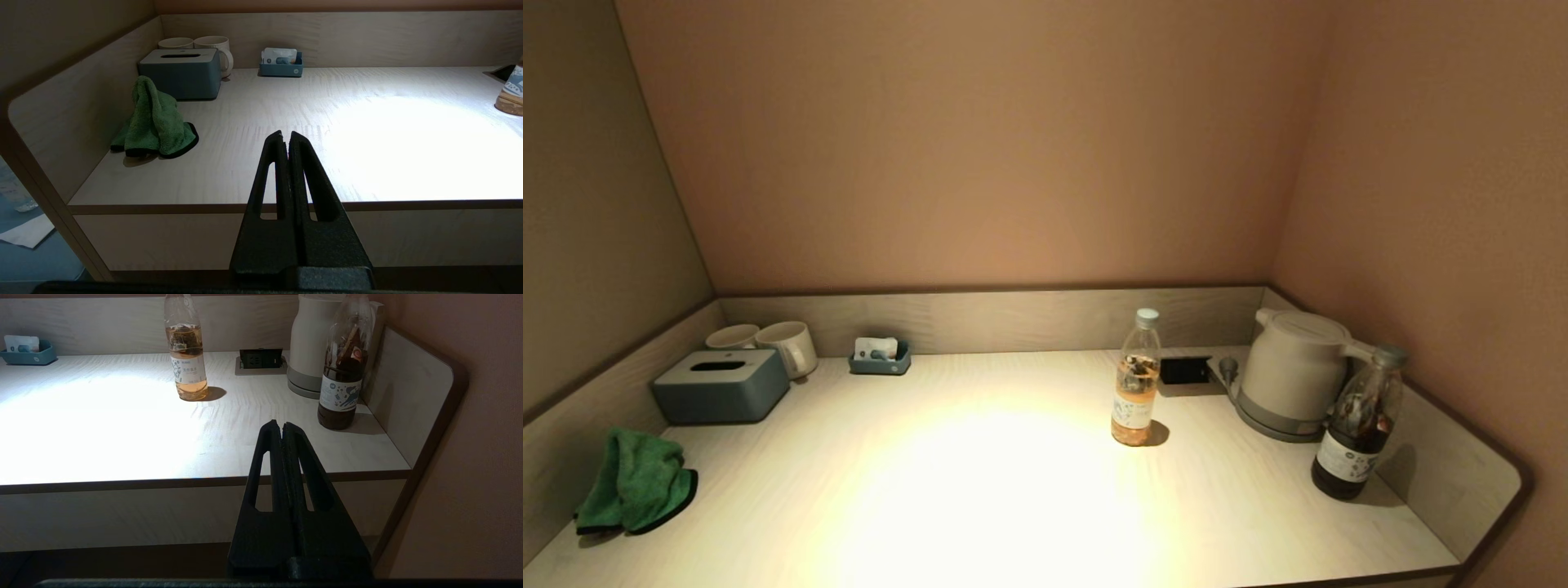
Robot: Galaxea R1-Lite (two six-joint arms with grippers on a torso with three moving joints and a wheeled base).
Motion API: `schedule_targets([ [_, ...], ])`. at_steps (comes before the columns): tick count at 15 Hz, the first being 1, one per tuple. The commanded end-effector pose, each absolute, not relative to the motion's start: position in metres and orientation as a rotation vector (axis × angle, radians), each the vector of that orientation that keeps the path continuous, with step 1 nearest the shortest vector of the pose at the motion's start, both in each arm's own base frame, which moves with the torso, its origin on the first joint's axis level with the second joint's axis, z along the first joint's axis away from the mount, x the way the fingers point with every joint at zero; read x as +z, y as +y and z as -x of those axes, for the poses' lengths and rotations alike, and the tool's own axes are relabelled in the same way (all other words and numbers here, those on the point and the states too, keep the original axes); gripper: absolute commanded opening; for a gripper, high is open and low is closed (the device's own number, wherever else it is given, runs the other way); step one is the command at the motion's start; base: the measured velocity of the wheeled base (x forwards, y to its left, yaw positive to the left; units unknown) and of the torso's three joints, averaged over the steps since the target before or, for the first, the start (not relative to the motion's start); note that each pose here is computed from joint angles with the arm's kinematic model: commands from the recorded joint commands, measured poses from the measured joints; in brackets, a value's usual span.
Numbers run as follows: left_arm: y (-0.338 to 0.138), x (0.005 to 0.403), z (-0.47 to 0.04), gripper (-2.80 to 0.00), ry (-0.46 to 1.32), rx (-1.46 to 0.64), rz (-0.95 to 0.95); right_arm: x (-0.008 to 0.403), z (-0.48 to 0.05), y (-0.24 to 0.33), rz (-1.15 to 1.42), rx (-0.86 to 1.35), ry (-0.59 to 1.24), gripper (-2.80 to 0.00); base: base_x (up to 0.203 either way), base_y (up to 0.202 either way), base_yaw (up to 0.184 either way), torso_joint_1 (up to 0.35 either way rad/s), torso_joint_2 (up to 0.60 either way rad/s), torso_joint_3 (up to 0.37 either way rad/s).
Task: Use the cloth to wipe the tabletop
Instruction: Pick up the tablecloth
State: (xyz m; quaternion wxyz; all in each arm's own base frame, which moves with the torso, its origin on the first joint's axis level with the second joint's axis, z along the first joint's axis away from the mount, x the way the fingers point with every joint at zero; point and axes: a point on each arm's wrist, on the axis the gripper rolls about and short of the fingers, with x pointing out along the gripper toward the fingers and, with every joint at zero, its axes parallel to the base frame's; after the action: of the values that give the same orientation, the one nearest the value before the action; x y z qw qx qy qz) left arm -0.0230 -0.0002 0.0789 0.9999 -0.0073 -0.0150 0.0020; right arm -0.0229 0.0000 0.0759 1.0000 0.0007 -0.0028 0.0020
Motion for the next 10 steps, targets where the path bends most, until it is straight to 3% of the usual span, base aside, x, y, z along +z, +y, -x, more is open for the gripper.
schedule_targets([
  [1,-0.0002,0.0789,0.023,-2.8,-0.031,0.004,0.015,0.076,0.0228,0.0,-0.002,0.005,-0.005,-2.8,0.0,0.0,0.0,0.0,0.0,0.0],
  [10,-0.0002,0.0789,0.0229,-2.8,-0.03,0.006,0.015,0.076,0.0228,0.0,-0.002,0.005,-0.005,-2.8,0.0,0.0,0.0,0.0,0.0,0.0],
])
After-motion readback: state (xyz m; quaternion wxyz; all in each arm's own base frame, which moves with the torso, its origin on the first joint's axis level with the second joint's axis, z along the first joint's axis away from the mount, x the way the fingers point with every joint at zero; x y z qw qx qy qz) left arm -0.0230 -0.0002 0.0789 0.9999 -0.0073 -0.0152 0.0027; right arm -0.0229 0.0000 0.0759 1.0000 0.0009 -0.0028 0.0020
